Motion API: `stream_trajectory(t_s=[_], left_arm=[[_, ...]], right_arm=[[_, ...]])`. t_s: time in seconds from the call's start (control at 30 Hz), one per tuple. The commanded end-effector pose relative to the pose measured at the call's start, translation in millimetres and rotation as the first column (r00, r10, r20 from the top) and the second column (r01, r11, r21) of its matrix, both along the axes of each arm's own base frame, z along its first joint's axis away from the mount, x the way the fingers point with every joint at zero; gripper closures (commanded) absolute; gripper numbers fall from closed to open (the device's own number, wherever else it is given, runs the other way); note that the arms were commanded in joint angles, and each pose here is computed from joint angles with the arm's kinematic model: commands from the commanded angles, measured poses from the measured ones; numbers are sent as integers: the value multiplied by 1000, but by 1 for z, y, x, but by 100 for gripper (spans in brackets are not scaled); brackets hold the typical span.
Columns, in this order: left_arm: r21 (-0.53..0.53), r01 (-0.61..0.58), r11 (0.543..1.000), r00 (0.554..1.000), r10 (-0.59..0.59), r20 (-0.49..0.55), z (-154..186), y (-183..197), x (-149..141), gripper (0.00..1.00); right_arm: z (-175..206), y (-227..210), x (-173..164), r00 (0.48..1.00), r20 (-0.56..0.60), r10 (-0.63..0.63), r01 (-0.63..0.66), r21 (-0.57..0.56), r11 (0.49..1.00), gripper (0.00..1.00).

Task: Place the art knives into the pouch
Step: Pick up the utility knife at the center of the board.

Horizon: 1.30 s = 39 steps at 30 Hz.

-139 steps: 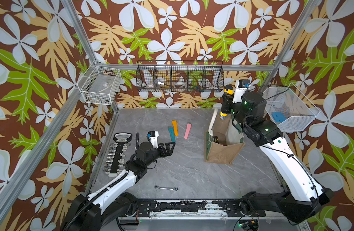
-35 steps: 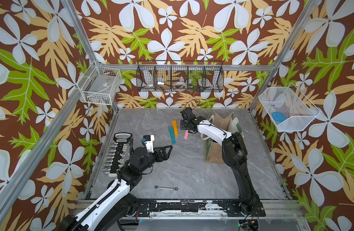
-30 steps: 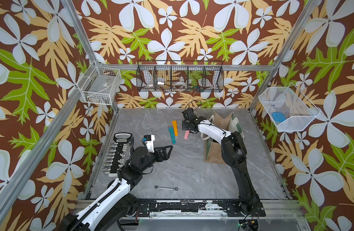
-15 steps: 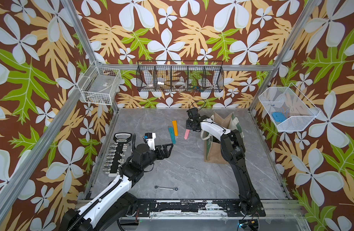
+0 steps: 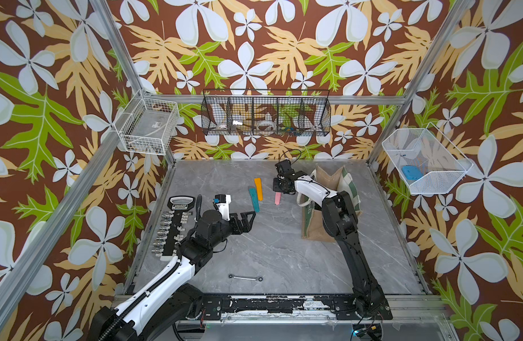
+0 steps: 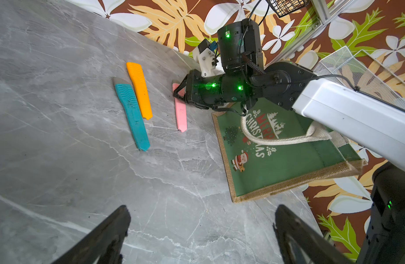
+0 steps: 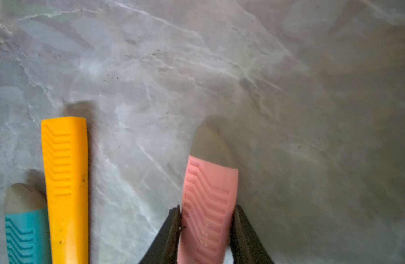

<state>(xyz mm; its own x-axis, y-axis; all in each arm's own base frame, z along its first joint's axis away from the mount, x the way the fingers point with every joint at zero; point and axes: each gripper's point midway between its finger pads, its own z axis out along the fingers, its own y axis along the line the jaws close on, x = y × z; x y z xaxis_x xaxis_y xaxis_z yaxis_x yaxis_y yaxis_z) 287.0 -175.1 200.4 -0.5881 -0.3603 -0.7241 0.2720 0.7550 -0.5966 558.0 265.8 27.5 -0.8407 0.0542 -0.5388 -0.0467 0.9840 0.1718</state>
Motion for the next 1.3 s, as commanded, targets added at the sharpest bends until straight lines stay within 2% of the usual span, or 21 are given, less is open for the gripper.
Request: stream_trajectory(t_s=[0.0, 0.3, 0.5, 0.57, 0.63, 0.73, 1.0, 1.27], left_arm=[[4, 0, 1000, 1000, 0, 9, 2, 0, 1, 0], [-3, 6, 1000, 1000, -6, 8, 1, -2, 3, 0], [-8, 12, 1000, 1000, -12, -1, -2, -4, 4, 0], [-11, 13, 1000, 1000, -13, -2, -2, -5, 4, 0], [-14, 14, 1000, 1000, -14, -3, -2, -5, 4, 0], [-16, 15, 1000, 1000, -15, -8, -4, -6, 4, 0], [-30, 20, 999, 1000, -21, -6, -2, -8, 4, 0], [-51, 31, 998, 1000, -31, -1, 0, -10, 4, 0]], right_arm=[[-20, -9, -11, 998, -64, -5, 2, -52, 999, 66], [-32, -20, -20, 996, -93, -6, -4, -107, 994, 72], [-29, -20, -24, 996, -90, -1, -7, -96, 995, 84], [-22, -19, -25, 997, -76, -1, -5, -80, 997, 87], [-16, -17, -25, 998, -63, 4, -8, -63, 998, 95], [-3, -14, -25, 999, -46, 8, -10, -48, 999, 98], [69, 6, -31, 996, 64, 66, -64, -28, 998, 100], [180, 18, -44, 965, 246, 86, -95, 25, 995, 100]])
